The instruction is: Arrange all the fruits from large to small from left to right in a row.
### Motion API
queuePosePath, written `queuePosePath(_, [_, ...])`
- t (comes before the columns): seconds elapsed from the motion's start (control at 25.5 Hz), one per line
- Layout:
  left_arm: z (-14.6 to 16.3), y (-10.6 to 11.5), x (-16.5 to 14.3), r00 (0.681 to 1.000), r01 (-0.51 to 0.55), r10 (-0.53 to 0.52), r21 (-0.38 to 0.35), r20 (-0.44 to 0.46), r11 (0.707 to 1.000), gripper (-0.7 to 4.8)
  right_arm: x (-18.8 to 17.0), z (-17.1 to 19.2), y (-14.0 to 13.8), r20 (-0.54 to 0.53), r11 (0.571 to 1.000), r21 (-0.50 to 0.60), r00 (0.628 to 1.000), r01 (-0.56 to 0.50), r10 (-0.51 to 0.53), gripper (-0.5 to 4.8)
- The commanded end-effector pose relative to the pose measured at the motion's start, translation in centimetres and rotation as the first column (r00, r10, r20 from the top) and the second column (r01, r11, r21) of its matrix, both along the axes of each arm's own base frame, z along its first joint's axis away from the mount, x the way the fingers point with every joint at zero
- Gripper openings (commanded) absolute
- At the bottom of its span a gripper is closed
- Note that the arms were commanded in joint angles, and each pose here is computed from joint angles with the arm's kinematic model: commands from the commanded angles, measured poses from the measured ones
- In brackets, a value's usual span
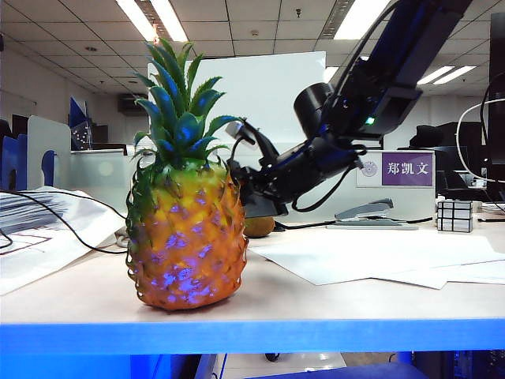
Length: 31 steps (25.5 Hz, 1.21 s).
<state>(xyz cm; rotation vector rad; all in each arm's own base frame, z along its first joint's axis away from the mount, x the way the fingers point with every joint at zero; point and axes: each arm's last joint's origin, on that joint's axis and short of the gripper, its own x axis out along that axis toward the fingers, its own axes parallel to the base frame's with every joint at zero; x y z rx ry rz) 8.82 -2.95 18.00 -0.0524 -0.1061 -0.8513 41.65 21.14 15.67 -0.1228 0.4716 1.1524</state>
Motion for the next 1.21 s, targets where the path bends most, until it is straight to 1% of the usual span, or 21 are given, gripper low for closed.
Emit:
queuePosePath(0.04, [0.2,0.0,0.0,1.000,0.004,-0.004,0.001,0.016,1.000,1.61,0.1,0.0,0.7,0.036,1.000,0.003,0.999,0.001,-0.001,4.79])
queuePosePath(0.23, [0.1,0.0,0.0,1.000,0.004,-0.004,0.001,0.016,1.000,1.61,0.4,0.1,0.8,0.077,1.000,0.009,0.997,0.024,-0.024,4.79])
queuePosePath(0.43, [0.2,0.0,0.0,1.000,0.003,-0.003,0.001,0.016,1.000,1.60,0.5,0.0,1.0,0.075,0.999,0.032,0.996,0.034,-0.036,4.79])
queuePosePath(0.51, [0.2,0.0,0.0,1.000,0.003,-0.003,0.001,0.017,1.000,1.61,0.8,-0.2,1.1,0.052,0.998,0.040,0.998,0.043,-0.046,4.79])
queuePosePath(0.67, [0.2,0.0,0.0,1.000,0.003,-0.003,0.001,0.019,1.000,1.60,1.5,-0.5,1.7,0.030,0.999,0.031,0.999,0.037,-0.038,4.79])
queuePosePath(0.78, [0.2,0.0,0.0,1.000,0.003,-0.003,0.001,0.020,1.000,1.60,1.4,-0.4,2.4,0.037,0.999,0.029,0.999,0.031,-0.032,4.79])
queuePosePath(0.82, [0.2,0.0,0.0,1.000,0.003,-0.003,0.001,0.020,1.000,1.60,1.4,-0.4,2.6,0.043,0.999,0.024,0.998,0.040,-0.041,4.70])
queuePosePath(0.86, [0.2,0.0,0.0,1.000,0.003,-0.003,0.001,0.020,1.000,1.60,1.4,-0.5,2.6,0.048,0.999,0.019,0.998,0.048,-0.049,3.82])
queuePosePath(0.94, [0.2,0.0,0.0,1.000,0.003,-0.003,0.001,0.020,1.000,1.60,1.4,-0.5,2.6,0.051,0.998,0.013,0.997,0.056,-0.057,1.83])
queuePosePath(1.02, [0.2,0.0,0.0,1.000,0.003,-0.003,0.001,0.020,1.000,1.60,1.4,-0.5,2.6,0.052,0.998,0.012,0.997,0.058,-0.059,0.35])
queuePosePath(1.06, [0.2,0.0,0.0,1.000,0.003,-0.003,0.001,0.020,1.000,1.60,1.4,-0.5,2.6,0.051,0.998,0.012,0.997,0.059,-0.059,-0.05])
queuePosePath(1.21, [0.2,0.0,0.0,1.000,0.003,-0.003,0.001,0.019,1.000,1.60,1.5,-0.1,2.4,0.069,0.994,-0.007,0.992,0.106,-0.105,-0.06])
